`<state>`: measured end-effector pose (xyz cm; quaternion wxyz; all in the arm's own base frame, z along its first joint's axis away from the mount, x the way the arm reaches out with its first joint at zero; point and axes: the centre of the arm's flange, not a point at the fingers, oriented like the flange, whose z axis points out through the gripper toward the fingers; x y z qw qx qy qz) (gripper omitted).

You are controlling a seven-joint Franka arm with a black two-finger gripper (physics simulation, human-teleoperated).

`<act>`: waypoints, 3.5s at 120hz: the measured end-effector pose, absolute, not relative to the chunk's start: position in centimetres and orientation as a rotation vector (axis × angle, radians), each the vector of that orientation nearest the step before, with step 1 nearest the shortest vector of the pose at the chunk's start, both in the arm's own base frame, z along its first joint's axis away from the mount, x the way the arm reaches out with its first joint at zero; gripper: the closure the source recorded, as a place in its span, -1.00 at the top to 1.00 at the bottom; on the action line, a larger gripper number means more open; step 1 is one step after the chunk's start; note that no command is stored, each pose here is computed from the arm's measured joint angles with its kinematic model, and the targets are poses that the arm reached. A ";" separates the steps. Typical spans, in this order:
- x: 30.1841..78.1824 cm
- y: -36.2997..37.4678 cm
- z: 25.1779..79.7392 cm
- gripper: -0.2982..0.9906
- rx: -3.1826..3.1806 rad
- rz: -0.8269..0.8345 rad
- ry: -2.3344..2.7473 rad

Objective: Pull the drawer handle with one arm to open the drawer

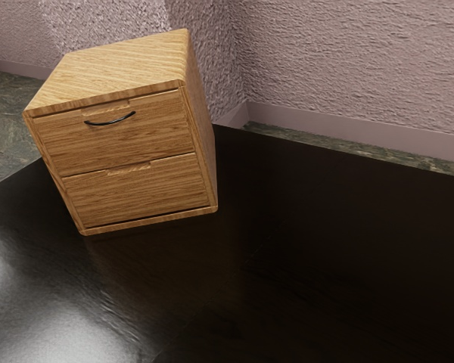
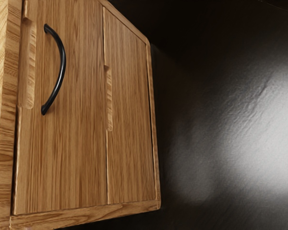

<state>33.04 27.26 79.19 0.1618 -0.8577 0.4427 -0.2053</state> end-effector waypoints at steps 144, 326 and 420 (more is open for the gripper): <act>37.7 32.4 74.5 0.54 -2.366 -0.666 1.417; 48.2 28.0 67.9 0.54 -2.457 -0.705 1.402; 52.9 25.5 64.8 0.53 -2.444 -0.664 1.451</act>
